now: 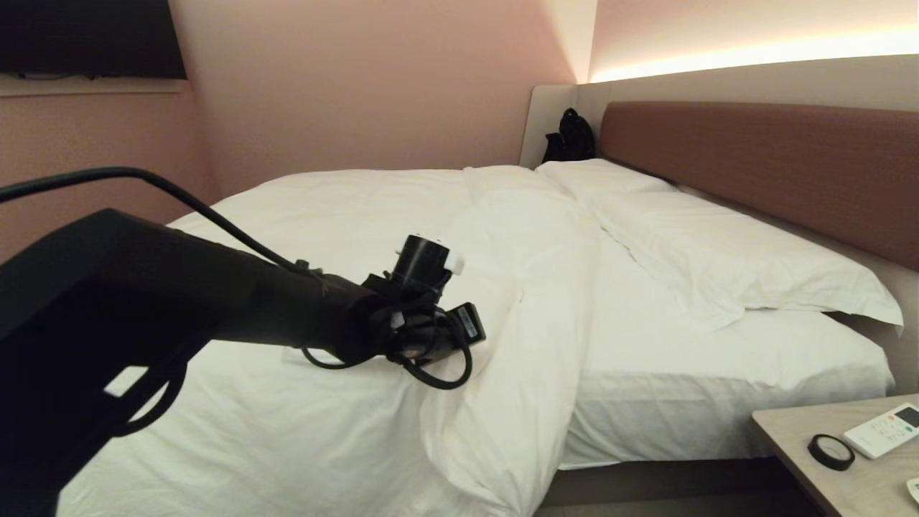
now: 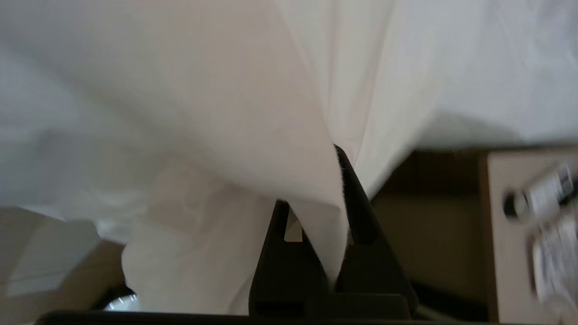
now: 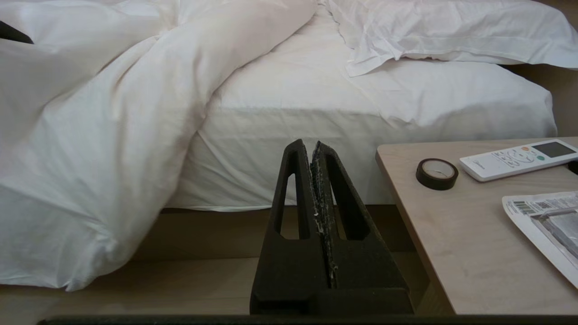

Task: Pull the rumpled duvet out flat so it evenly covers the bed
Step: Flatten the corners of the folded blanket

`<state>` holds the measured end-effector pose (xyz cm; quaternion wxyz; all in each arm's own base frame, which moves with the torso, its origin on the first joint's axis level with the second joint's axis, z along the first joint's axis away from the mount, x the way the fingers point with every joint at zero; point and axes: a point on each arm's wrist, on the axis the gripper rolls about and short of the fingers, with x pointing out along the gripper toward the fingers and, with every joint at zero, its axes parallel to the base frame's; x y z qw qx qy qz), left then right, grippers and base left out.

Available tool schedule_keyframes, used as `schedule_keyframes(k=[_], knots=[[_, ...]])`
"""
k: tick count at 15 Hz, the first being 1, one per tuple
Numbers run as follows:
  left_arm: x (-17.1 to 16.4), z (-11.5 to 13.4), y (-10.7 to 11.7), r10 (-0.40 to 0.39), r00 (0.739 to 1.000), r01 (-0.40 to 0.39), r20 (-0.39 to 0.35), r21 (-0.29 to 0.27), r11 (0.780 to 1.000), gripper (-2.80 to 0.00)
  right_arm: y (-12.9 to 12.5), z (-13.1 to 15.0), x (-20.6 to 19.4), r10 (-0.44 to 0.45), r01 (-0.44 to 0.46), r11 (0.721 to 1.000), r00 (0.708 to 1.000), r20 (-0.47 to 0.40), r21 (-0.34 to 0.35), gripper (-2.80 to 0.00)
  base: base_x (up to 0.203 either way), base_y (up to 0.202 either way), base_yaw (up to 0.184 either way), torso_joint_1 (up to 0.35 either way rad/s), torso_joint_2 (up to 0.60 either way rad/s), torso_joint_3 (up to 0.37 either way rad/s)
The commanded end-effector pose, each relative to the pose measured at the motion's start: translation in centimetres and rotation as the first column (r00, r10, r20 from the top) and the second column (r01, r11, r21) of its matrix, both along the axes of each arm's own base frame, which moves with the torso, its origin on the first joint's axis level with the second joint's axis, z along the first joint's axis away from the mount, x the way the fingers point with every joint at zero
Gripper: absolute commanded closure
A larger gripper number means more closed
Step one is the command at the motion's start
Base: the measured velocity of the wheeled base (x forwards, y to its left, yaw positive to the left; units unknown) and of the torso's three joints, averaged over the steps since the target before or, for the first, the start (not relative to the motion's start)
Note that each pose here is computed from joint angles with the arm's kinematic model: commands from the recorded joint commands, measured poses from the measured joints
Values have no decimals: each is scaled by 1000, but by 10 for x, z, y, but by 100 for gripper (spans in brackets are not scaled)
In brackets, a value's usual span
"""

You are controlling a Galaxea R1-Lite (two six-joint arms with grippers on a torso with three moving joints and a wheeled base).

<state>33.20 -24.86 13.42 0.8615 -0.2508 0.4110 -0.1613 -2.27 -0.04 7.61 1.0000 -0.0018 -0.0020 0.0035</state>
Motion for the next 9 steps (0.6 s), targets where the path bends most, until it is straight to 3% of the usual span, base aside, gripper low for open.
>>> schedule_keyframes(k=[1, 9], knots=[[-39, 27, -8, -72, 997, 73, 25, -39, 997, 0, 0, 0, 0, 1, -1, 1000, 1000, -1, 1, 0, 0, 0, 0, 0, 0, 0], [-70, 41, -19, -213, 977, 213, 13, -98, 972, 0, 0, 0, 0, 1, -1, 1000, 1000, -1, -1, 0, 0, 0, 0, 0, 0, 0]])
